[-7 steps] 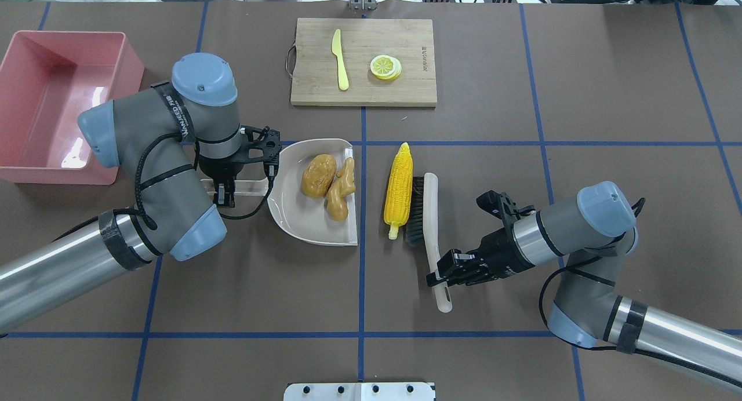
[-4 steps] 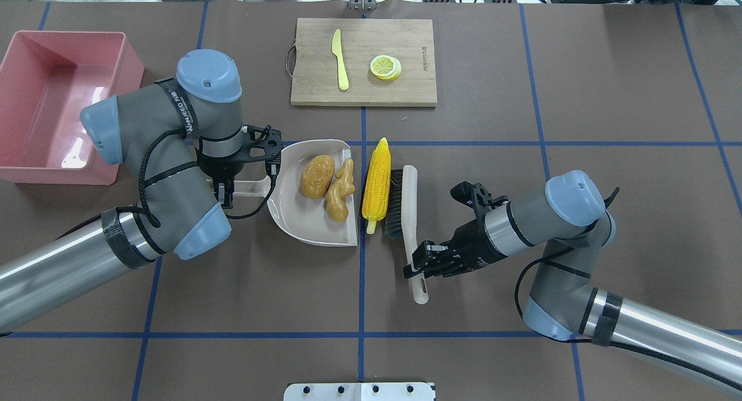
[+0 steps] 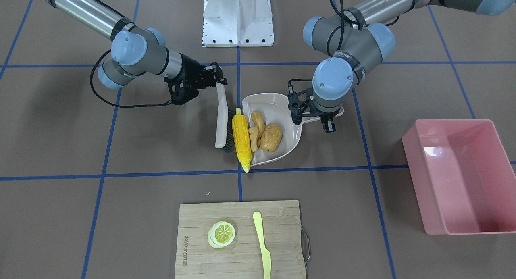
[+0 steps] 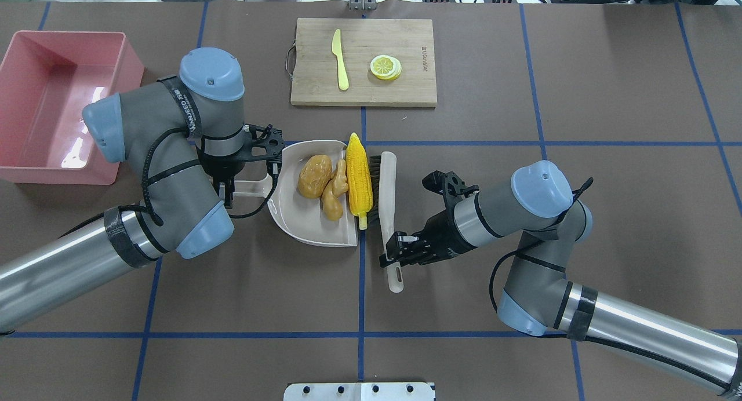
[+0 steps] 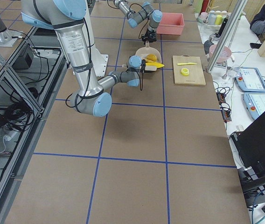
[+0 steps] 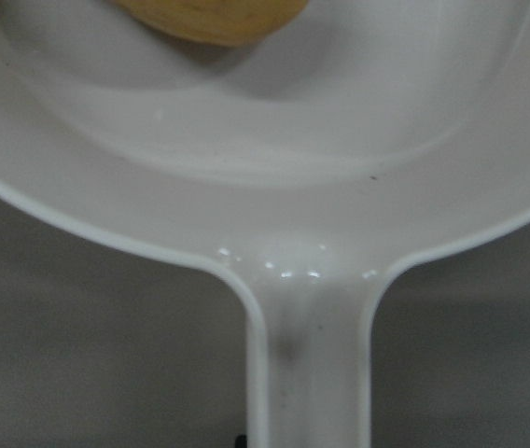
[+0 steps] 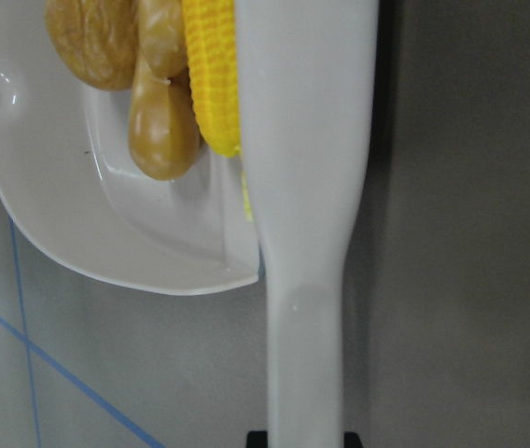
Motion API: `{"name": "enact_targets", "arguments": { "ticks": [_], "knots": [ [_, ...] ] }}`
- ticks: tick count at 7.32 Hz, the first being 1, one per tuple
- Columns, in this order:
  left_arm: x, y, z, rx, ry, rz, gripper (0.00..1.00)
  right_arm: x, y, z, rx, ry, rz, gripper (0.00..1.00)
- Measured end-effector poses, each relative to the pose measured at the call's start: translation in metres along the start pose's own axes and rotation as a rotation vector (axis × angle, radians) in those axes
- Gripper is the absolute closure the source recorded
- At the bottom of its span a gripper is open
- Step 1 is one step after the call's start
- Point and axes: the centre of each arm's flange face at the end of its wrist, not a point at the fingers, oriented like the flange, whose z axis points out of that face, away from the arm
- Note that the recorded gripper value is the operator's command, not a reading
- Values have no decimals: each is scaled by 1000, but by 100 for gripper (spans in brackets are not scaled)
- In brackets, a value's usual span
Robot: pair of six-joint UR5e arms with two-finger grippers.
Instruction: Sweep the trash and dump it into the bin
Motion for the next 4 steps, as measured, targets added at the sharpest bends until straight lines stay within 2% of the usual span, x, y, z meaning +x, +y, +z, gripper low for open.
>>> {"name": "enact_targets", "arguments": {
  "ticks": [4],
  "knots": [
    [0, 0, 0, 0, -1, 1, 100, -13, -11, 13, 11, 7, -3, 100]
  ]
}}
